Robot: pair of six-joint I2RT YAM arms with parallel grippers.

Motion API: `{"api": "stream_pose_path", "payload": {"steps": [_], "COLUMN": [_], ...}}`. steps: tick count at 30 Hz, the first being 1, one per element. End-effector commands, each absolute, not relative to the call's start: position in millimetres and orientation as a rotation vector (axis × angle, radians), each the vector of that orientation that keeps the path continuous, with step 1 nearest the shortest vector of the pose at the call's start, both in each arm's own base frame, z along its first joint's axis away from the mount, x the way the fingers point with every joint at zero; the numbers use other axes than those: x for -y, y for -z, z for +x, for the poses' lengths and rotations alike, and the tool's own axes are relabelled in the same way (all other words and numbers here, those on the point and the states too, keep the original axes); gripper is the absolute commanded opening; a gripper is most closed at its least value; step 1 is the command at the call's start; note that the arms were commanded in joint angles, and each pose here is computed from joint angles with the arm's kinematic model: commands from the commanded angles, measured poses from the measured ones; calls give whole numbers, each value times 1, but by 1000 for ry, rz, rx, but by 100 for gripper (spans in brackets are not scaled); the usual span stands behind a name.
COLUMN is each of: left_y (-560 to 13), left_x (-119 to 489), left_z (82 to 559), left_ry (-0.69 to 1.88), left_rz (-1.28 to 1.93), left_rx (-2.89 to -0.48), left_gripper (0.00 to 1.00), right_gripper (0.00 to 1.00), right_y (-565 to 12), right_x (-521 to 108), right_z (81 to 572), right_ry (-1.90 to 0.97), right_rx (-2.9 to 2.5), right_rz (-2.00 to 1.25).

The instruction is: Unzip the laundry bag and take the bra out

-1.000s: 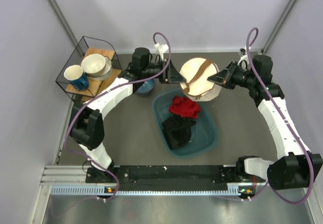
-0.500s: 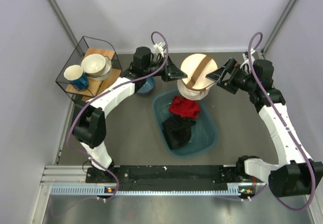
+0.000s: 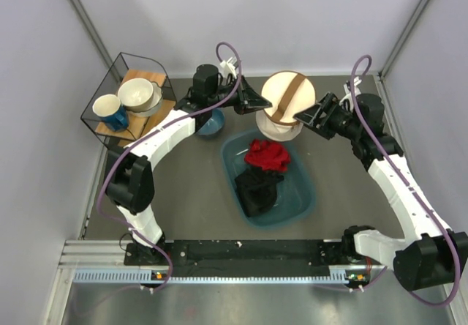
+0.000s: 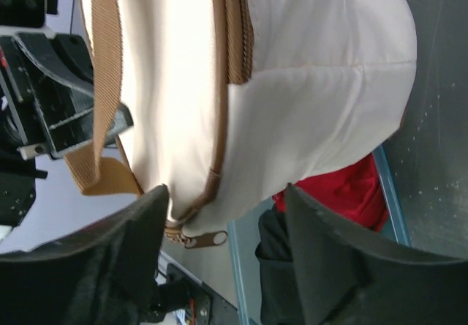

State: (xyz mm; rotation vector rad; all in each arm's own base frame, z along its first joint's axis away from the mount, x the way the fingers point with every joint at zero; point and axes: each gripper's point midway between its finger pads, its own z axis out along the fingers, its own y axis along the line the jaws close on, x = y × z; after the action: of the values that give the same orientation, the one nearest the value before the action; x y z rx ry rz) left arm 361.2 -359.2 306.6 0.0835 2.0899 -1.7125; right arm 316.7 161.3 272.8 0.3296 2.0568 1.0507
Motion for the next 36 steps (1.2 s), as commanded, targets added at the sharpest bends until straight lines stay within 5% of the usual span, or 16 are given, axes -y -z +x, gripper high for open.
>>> {"api": "stream_pose_path", "payload": {"steps": [1,4,10,12,13,15,16,18,19,21,26,32,34,36], "left_y": [-332,-330,-324,-324,-323,-322,-323,-322,-321,-321,-317,-309,-322,-326], "left_x": [359,359,359,358,358,359,359,359,360,360,362,345,331,323], "left_z": [364,364,365,366,366,367,367,367,368,369,373,391,398,395], "left_ry": [1708,1697,1667,1647,1641,1635,1636,1639,1639,1638,1605,1296,1167,1091], "left_rz": [142,159,184,197,201,208,210,209,208,214,246,321,301,328], "left_rx": [-1993,-2000,-2021,-2027,-2029,-2034,-2035,-2039,-2040,-2038,-2068,-2134,-2092,-2067], "left_gripper": [0,0,0,0,0,0,0,0,0,0,0,73,86,86], "right_gripper": [47,23,1,17,54,70,71,54,28,0,0,0,0,0], "right_y": [-296,-294,-290,-290,-288,-287,-286,-287,-287,-288,-283,-283,-284,-282], "right_x": [-163,-159,-157,-159,-159,-159,-159,-159,-159,-158,-158,-153,-150,-141], "right_z": [331,335,340,342,343,346,348,351,351,353,353,355,357,360], "right_ry": [-1058,-1034,-1024,-1026,-1024,-1018,-1015,-1009,-1008,-1004,-1012,-1018,-1018,-978], "right_rx": [-1955,-1946,-1937,-1942,-1948,-1952,-1954,-1954,-1952,-1946,-1954,-1984,-1969,-1950], "right_rz": [333,358,386,376,375,374,375,373,373,377,418,570,650,726]}}
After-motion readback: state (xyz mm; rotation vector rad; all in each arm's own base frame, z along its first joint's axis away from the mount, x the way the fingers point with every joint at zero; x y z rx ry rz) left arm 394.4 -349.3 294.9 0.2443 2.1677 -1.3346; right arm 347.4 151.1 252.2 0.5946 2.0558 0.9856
